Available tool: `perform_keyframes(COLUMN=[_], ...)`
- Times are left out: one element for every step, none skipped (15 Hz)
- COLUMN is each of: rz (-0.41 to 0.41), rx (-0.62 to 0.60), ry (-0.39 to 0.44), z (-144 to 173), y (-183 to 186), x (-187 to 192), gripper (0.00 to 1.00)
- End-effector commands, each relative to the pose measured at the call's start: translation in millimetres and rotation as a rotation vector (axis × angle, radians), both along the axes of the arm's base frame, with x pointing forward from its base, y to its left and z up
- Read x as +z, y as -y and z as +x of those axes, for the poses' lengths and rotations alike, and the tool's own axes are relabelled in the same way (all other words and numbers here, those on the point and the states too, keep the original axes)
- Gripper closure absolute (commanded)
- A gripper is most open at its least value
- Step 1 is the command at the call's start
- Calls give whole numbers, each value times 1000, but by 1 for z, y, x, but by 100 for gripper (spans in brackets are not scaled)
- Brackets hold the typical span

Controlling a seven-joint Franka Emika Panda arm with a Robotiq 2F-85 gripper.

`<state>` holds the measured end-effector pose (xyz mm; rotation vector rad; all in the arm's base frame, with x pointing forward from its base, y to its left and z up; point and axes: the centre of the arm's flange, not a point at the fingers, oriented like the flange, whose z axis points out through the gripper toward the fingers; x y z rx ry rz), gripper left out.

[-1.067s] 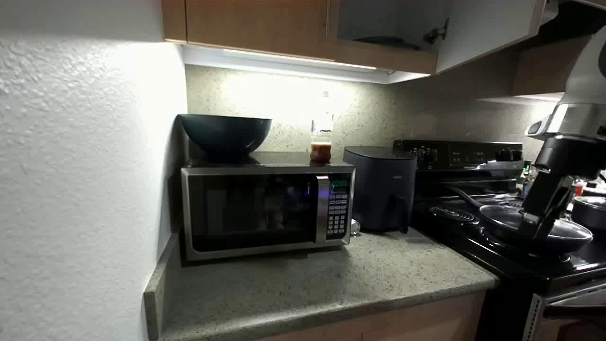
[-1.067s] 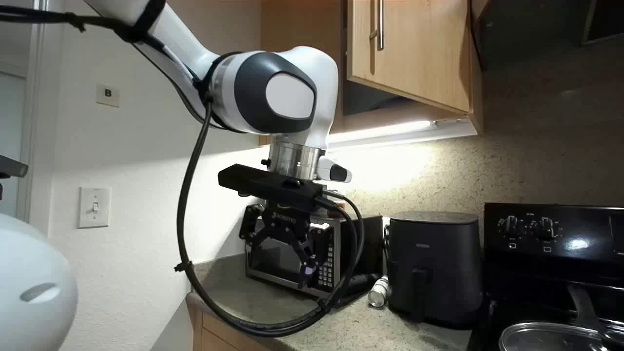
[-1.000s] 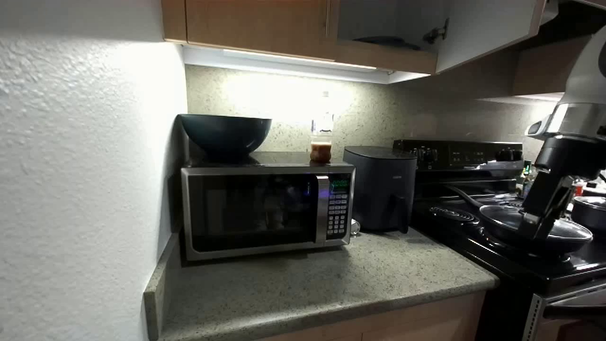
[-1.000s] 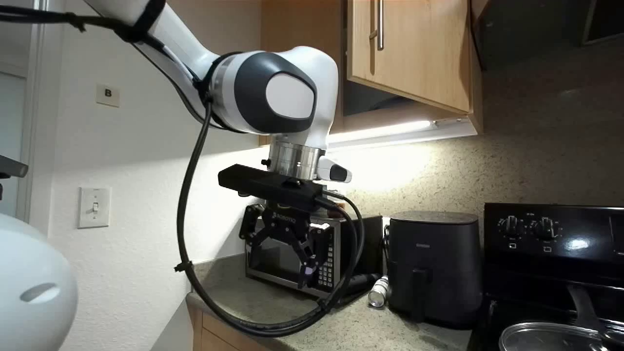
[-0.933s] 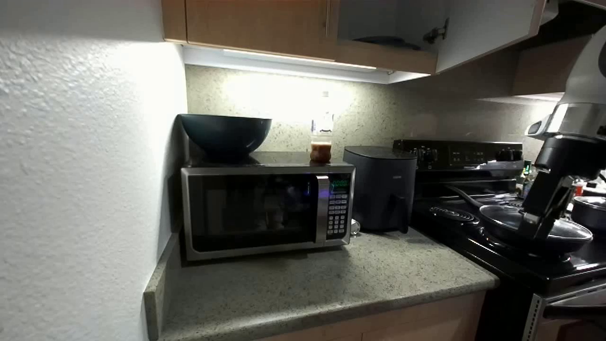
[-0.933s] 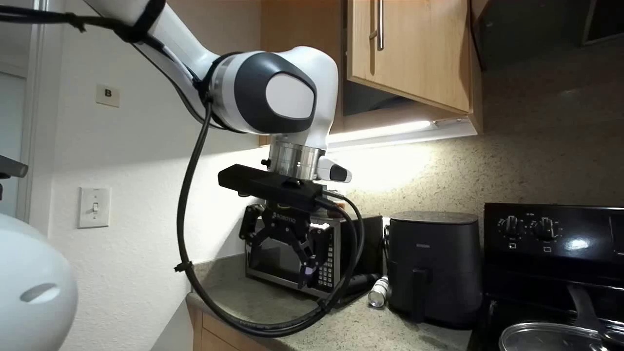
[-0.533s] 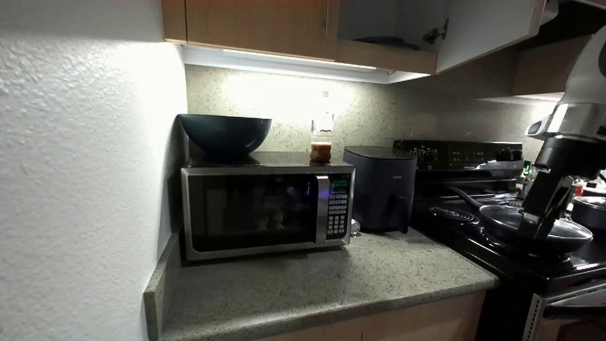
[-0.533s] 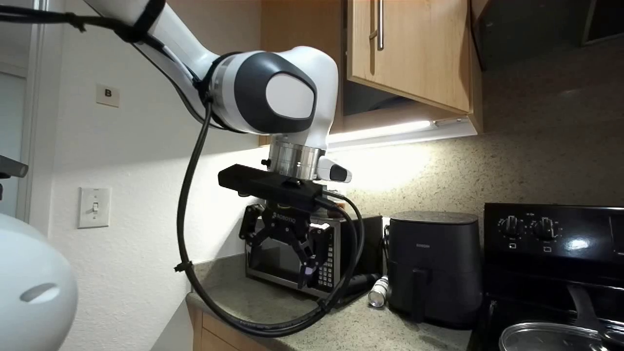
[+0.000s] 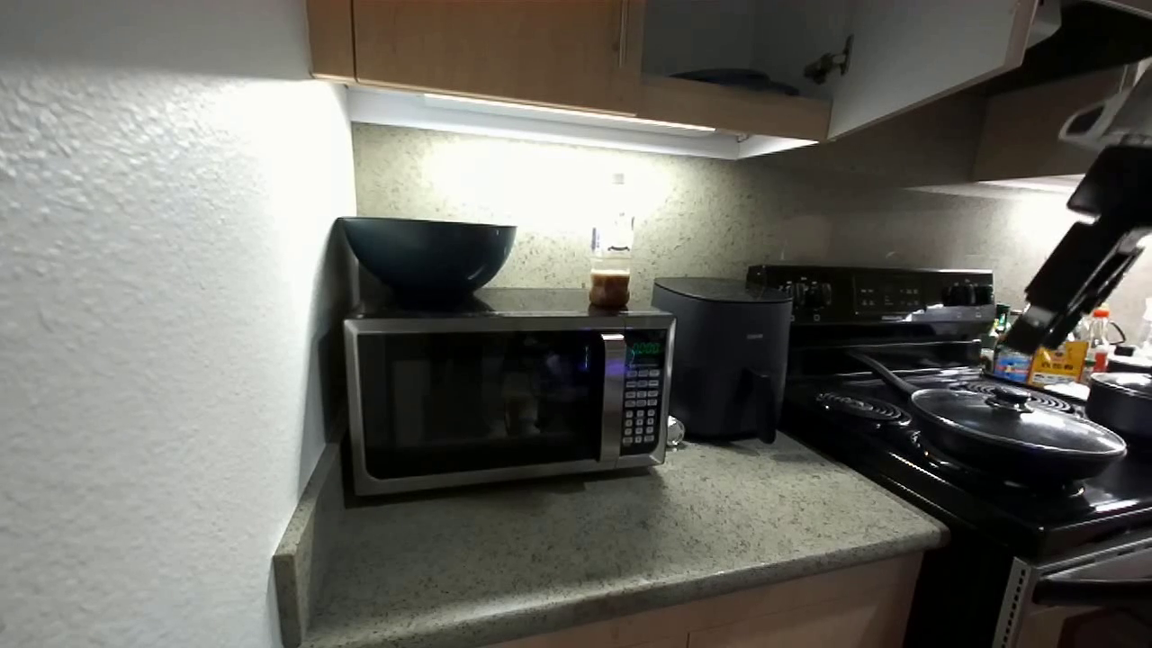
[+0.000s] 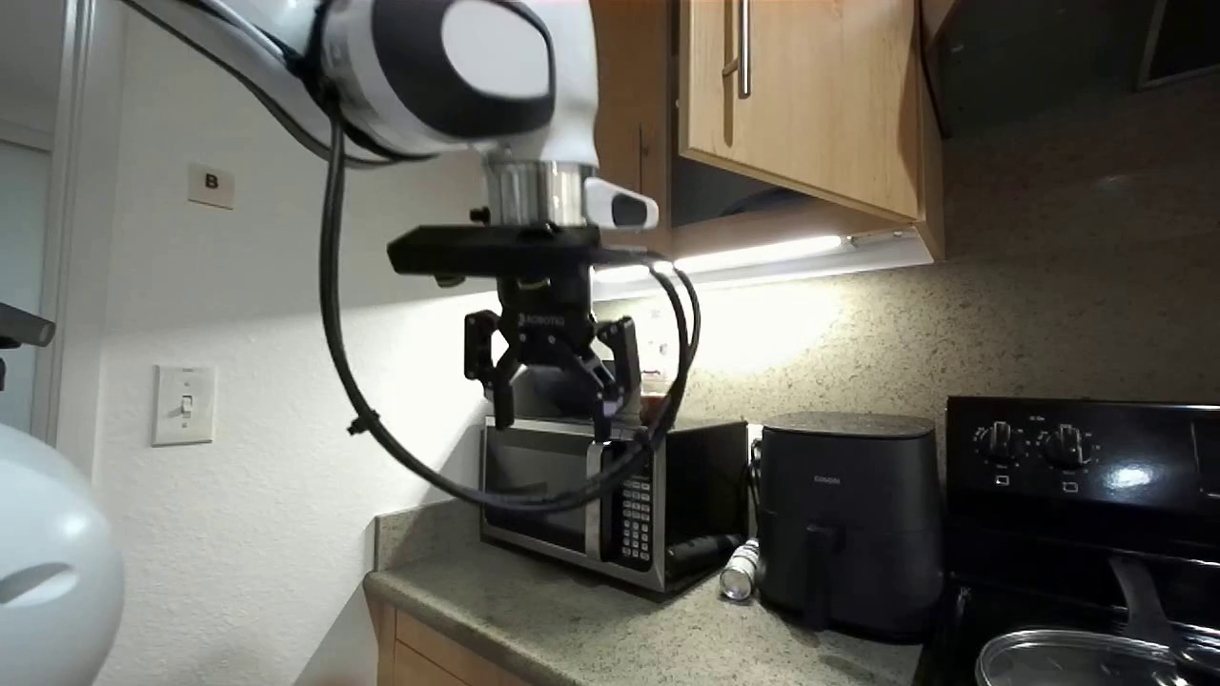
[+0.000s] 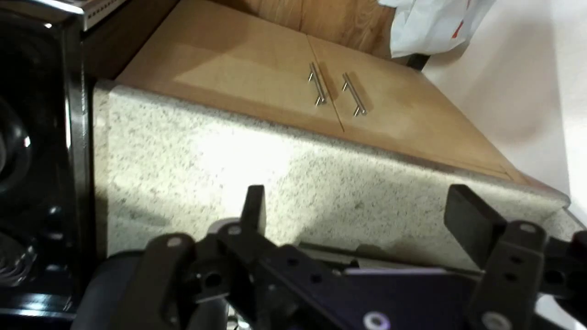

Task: Close the right upper cabinet door.

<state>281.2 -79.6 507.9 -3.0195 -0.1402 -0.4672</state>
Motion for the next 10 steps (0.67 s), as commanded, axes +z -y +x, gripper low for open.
perform_keyframes(rz=[-95,-120,-69,-85,-93,-96,-98,-99,-99,-99], rx=[-62,-76,-38,-47,-53,-54,-55,-54,-54,-53], ry=[170,221,155,200,227,240,242,238,235,233], z=[-58,-66,-39,-51,-60,-64,-66,-65,-65,-65], y=[-19,-20,-12,-15,-17,-17,-17,-17,-17,-17], x=[63,72,57,69,76,78,77,75,74,73], gripper=[0,0,0,0,0,0,0,0,0,0])
